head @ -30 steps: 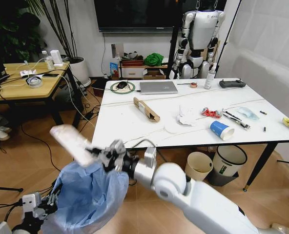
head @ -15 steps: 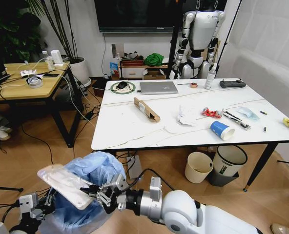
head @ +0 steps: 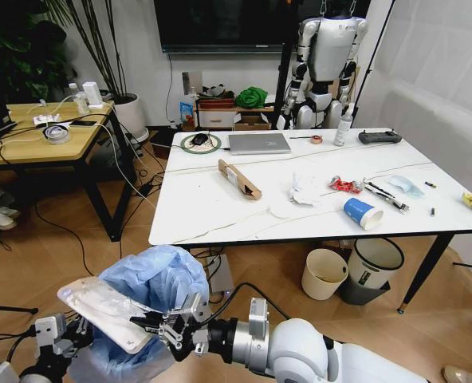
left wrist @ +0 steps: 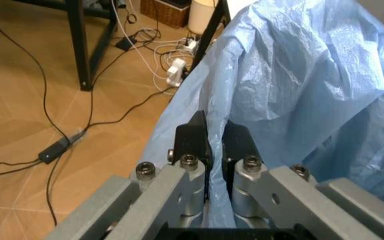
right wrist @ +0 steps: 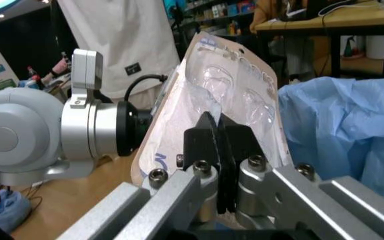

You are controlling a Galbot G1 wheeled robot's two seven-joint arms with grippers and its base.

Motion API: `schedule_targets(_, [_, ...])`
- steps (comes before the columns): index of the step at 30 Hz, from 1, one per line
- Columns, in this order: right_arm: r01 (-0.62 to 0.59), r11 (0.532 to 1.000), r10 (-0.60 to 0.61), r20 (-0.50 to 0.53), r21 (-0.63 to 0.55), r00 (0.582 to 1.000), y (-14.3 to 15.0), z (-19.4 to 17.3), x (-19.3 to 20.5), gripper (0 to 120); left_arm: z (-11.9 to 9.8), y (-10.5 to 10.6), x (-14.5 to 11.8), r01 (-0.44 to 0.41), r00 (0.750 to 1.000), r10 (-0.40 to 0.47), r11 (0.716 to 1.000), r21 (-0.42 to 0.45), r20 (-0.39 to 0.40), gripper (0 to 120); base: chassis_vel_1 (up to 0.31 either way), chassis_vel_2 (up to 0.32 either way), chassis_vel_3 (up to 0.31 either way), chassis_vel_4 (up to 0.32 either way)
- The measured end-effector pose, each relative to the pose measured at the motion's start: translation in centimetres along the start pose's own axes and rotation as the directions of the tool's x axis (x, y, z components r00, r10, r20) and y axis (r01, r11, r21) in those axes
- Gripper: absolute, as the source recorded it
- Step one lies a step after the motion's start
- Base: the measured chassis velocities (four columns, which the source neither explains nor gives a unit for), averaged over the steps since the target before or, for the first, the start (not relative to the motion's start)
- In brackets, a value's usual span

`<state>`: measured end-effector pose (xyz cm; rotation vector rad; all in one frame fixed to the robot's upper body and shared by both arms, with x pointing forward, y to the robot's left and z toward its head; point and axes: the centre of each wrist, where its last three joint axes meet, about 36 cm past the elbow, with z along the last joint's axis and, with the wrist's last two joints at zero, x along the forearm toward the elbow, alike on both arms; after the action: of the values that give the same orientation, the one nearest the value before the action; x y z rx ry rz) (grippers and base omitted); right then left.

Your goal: Pick up the trash bin and place the trash from the table into it.

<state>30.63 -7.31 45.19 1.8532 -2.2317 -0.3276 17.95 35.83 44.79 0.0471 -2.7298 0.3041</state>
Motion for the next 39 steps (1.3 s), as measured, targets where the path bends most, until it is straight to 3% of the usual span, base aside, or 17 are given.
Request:
schedule_targets(14, [-0.028,0.999,0.029,-0.017,0.029,0.999,0.1,2.2,-0.3,2,-0.2,-0.2,0.1,-0.005,1.0,0.005,1.0,0.005,0.001,0,0.0,0.0,0.0,0.0])
schedule_targets(28, [-0.048,0.998,0.048,-0.01,0.05,0.999,0.1,2.4,-0.4,53,0.0,-0.1,0.0,-0.005,1.0,0.005,1.0,0.008,-0.006,0,0.0,0.0,0.0,0.0])
schedule_targets(39, [-0.171,0.983,0.162,0.128,0.064,0.978,-2.7,-2.4,-0.8,94,1.5,-0.1,0.1,0.025,0.997,-0.02,0.997,0.08,-0.071,0,0.0,0.0,0.0,0.0])
